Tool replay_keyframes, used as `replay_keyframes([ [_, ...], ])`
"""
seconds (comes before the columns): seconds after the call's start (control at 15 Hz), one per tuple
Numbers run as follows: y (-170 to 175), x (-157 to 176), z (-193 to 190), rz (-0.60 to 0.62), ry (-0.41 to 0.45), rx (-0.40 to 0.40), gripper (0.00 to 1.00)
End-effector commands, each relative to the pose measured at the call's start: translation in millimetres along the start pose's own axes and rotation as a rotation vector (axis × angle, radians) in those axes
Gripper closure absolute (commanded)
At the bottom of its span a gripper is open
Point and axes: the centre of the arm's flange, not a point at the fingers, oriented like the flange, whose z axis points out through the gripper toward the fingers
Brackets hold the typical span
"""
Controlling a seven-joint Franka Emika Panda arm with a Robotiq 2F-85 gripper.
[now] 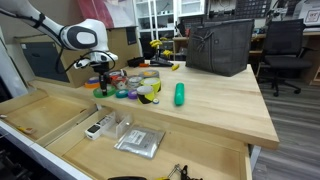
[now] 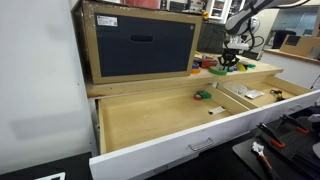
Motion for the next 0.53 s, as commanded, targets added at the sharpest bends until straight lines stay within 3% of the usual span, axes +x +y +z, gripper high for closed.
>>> replay_keyframes([
  [0.0,-24,-1,-4,-0.004,0.035,0.026,0.94],
  [0.27,-41,-7,-6,-0.030,0.053,0.032,0.94],
  [0.33,-44,-7,-6,-0.035,0.054,0.031,0.51],
  [0.47,-47,-8,-6,-0.041,0.062,0.037,0.44],
])
